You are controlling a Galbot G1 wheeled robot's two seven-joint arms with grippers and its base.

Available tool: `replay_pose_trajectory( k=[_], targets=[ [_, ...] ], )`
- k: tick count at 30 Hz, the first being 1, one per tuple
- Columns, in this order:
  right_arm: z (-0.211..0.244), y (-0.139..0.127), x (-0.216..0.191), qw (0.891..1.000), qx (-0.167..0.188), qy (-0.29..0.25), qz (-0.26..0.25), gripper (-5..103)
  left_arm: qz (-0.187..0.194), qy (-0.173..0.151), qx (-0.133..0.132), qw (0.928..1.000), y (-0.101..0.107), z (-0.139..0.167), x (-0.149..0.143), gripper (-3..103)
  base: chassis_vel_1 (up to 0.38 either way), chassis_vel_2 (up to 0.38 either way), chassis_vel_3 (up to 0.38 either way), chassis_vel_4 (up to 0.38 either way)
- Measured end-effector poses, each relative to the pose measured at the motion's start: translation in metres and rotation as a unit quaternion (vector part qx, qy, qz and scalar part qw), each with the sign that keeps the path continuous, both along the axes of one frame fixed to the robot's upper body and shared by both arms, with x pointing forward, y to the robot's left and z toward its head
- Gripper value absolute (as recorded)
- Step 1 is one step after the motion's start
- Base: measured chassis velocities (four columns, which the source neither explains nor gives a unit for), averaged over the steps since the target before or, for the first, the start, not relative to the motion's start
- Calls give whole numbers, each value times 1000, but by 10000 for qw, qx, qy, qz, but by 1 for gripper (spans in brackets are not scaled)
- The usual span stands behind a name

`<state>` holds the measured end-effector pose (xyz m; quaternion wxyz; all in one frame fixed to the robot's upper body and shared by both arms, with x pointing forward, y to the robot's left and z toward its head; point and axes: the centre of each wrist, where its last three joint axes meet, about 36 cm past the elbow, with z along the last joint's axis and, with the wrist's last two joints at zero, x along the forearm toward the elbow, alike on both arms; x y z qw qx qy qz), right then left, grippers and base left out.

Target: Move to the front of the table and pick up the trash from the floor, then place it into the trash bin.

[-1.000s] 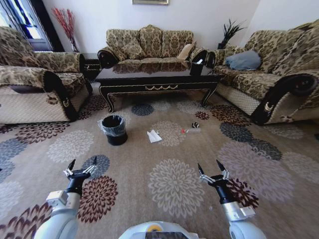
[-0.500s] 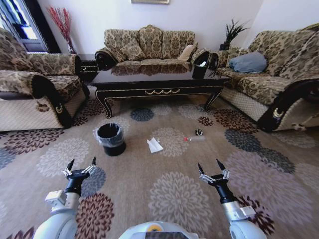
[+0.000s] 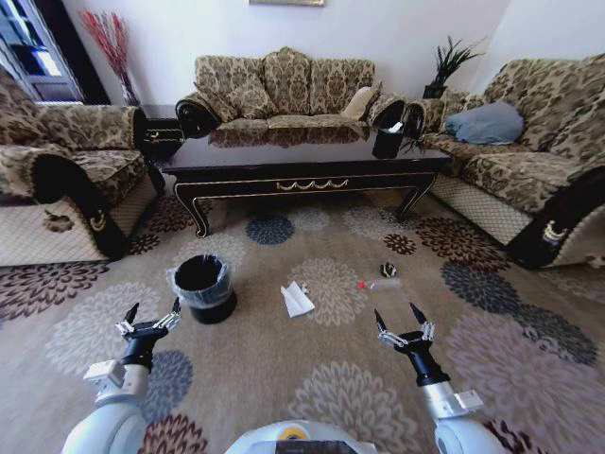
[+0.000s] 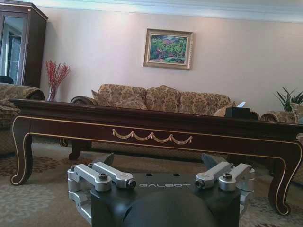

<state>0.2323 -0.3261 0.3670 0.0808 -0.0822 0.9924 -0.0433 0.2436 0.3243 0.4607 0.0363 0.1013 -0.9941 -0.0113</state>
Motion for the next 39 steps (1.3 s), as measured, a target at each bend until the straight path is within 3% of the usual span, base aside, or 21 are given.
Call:
replay_pose_trajectory(
  k=[15, 20, 21, 24, 26, 33, 37, 39],
  targets=[
    [-3, 1, 0, 9999, -33, 43, -137, 100, 106, 286, 16, 9995, 15, 0, 1, 100, -183, 177, 175, -186],
    [-4, 0, 0, 9998, -46, 51, -184, 100, 417, 1106, -137, 9929, 51, -19, -8, 100, -10, 1, 3, -12],
    [-4, 0, 0, 9998, -46, 51, -184, 100, 417, 1106, -137, 9929, 51, -19, -8, 100, 0, 0, 0, 0],
    [-8, 0, 0, 9997, -76, 97, -205, 100, 675, 1535, -373, 9851, 72, -28, -10, 100, 0, 0, 0, 0],
    [-10, 0, -1, 9997, -85, 114, -207, 100, 717, 1580, -446, 9838, 78, -27, -7, 100, 0, 0, 0, 0],
    [-16, 3, -2, 9996, -81, 152, -204, 100, 758, 1417, -910, 9828, 98, 1, 40, 100, 0, 0, 0, 0],
    [-16, 2, -3, 9996, -85, 148, -222, 100, 758, 1615, -1080, 9780, 106, 11, 66, 100, 0, 0, 0, 0],
    [-18, 1, -5, 9995, -92, 155, -243, 100, 754, 1912, -1177, 9715, 113, 14, 83, 100, 0, 0, 0, 0]
  ],
)
